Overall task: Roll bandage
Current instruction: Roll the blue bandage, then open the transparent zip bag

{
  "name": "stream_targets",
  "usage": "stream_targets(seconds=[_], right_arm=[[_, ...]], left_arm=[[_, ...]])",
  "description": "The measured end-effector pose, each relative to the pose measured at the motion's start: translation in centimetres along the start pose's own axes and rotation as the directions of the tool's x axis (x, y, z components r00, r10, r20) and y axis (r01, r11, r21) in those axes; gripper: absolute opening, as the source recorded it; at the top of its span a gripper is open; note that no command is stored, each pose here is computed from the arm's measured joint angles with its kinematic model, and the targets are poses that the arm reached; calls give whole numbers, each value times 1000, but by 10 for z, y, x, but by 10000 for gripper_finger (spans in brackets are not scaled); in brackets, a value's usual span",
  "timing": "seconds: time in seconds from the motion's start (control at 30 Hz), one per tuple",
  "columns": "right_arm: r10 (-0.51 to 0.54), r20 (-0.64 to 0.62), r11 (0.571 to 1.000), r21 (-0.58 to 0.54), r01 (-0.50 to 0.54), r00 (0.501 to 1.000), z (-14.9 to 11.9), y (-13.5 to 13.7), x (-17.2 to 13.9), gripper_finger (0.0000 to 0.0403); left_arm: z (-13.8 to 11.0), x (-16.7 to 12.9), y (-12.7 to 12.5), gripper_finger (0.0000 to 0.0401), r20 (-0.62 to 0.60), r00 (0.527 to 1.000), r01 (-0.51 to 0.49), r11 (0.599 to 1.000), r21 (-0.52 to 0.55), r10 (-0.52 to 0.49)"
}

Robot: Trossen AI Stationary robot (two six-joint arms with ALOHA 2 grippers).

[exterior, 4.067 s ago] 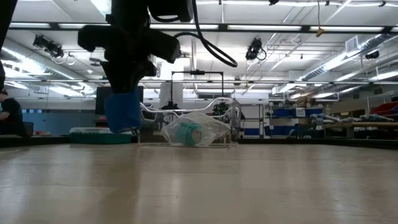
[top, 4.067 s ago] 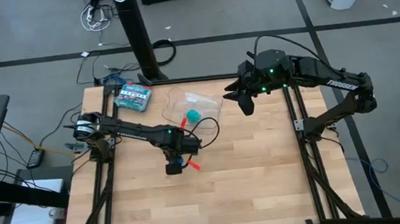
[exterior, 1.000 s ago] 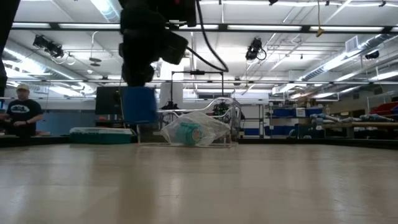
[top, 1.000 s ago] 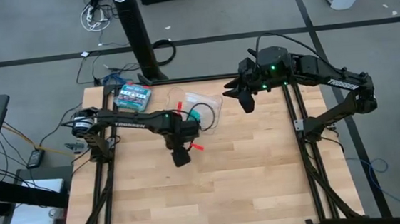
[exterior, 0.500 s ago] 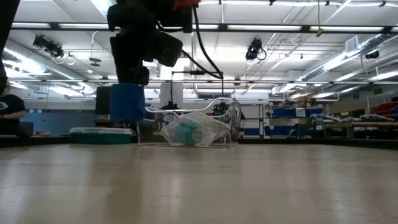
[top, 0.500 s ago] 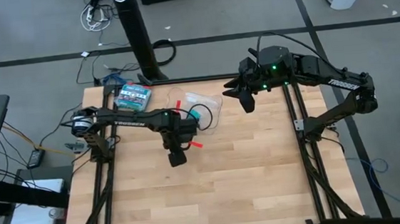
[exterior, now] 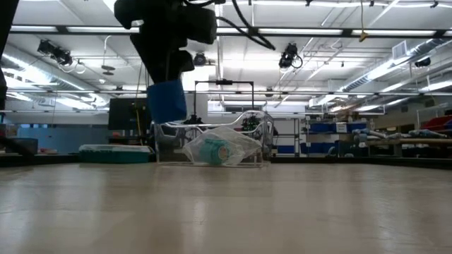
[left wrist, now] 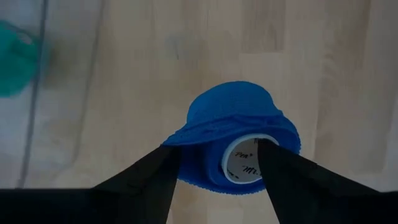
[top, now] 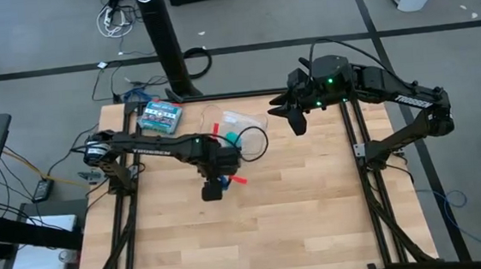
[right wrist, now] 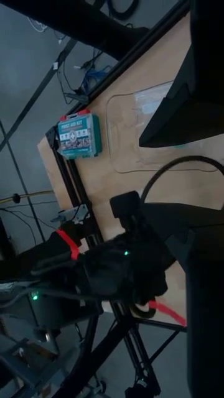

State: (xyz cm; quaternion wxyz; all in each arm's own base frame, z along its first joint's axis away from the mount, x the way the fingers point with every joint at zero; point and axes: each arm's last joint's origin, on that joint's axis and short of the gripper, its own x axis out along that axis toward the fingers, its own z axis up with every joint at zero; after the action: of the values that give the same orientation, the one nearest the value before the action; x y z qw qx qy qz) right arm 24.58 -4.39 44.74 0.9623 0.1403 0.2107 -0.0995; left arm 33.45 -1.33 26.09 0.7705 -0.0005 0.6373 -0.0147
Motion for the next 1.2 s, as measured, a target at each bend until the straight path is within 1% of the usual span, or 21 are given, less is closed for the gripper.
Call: stream_targets(seconds=[0.1,0.27,0.37,0.5,0.63,0.73,0.77,0.83,0.87,0.9,0.97,1.0,1.03,1.1,1.17,1.2], right_arm=[[-3,1,1000,0,3,1000,0,0,0,150],[-9,3,1000,-4,9,1000,0,0,0,150],[-10,4,1000,-7,10,1000,0,0,0,150],[-10,4,1000,-8,10,1000,0,0,0,150],[-12,4,1000,-8,12,1000,0,0,0,150],[-19,6,1000,-9,19,1000,0,-1,0,150],[-21,6,1000,-9,21,1000,0,-1,0,150],[-22,6,1000,-8,22,1000,0,-1,0,150],[-23,5,1000,-7,23,1000,0,-1,0,150],[-22,6,1000,-3,22,1000,0,-1,0,150],[-23,11,1000,-5,23,1000,1,-1,0,150],[-24,16,1000,-6,24,1000,1,-2,0,150],[-25,22,1000,-6,25,999,2,-2,0,150],[-20,33,1000,-4,20,999,3,-3,0,150],[-19,34,1000,-1,19,999,3,-3,-1,150],[-18,34,1000,1,18,999,3,-3,-2,150]], left_arm=[[2,-2,2,230,15,1000,-5,1000,14,5],[-1,-2,0,222,-16,1000,11,999,35,-10],[-2,-2,1,200,-24,1000,18,999,35,-17],[-6,-2,1,159,-64,998,19,999,31,-17],[-8,-6,0,122,-94,995,26,1000,-13,-27],[-10,-2,2,103,-112,994,7,1000,-16,-9],[-9,-2,3,99,-113,993,24,998,-53,-30],[-3,-9,5,95,-75,992,87,986,-145,-98],[0,-14,5,95,-49,992,105,983,-152,-114],[2,-17,4,95,-34,995,85,986,-140,-91],[-1,-15,4,96,-52,999,9,996,-92,-13],[-1,-11,4,97,-63,998,-1,998,-67,-3],[-1,-5,4,97,-73,997,14,998,-55,-18],[-2,4,5,97,-94,992,77,995,-68,-83],[-4,8,4,97,-117,984,124,989,-81,-133],[-5,8,2,97,-128,982,129,989,-79,-138]])
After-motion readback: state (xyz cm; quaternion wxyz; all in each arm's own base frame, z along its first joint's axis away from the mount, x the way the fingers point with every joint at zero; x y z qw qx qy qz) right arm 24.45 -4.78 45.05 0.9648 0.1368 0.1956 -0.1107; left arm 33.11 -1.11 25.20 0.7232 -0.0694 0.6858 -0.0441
